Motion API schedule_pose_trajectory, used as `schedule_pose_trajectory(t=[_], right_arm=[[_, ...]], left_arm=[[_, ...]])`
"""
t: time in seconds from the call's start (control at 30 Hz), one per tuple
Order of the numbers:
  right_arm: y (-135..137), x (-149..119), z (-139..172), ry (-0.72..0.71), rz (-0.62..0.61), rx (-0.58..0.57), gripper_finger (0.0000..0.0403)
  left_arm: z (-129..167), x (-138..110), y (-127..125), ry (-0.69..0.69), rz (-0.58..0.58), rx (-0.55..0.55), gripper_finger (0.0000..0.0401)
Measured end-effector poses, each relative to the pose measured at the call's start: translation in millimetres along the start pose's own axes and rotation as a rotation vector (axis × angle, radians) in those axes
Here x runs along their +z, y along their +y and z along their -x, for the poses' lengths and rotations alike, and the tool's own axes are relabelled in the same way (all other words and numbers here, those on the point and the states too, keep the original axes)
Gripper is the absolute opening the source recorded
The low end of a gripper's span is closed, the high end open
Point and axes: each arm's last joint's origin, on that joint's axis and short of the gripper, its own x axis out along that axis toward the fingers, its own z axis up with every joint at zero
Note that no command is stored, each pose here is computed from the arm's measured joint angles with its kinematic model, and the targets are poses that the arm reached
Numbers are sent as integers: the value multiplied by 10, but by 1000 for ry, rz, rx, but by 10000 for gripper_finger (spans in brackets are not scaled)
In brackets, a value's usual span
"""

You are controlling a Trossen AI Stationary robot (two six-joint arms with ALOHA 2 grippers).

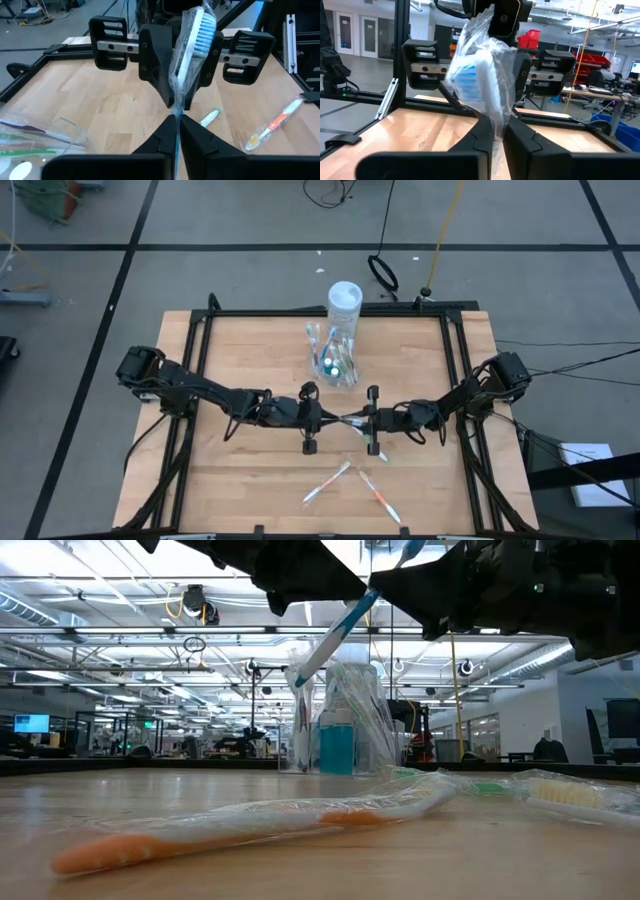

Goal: Pick & Place toothbrushing station
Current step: Put the blue toothbrush into the transparent organizer

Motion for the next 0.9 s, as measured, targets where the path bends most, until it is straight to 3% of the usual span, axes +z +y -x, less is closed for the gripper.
schedule_pose_trajectory(t=[0.27, 0.4, 0.57, 0.77, 0.9], right_arm=[[-4, -28, 11, 54, 10, -9, 11], [-71, 60, 56, 137, 40, -126, 13], [-305, 220, 145, 340, 40, -207, 13], [-628, 647, 222, 332, -2, -303, 13], [-808, 742, 343, 394, -62, -380, 14]], left_arm=[[0, -14, 1, 14, -2, 1, 89], [0, -21, 1, 21, -5, 1, 115], [-2, -22, 10, 24, -12, 4, 130], [-8, -27, 36, 29, -3, 11, 131], [-11, -43, 46, 46, 35, 2, 132]])
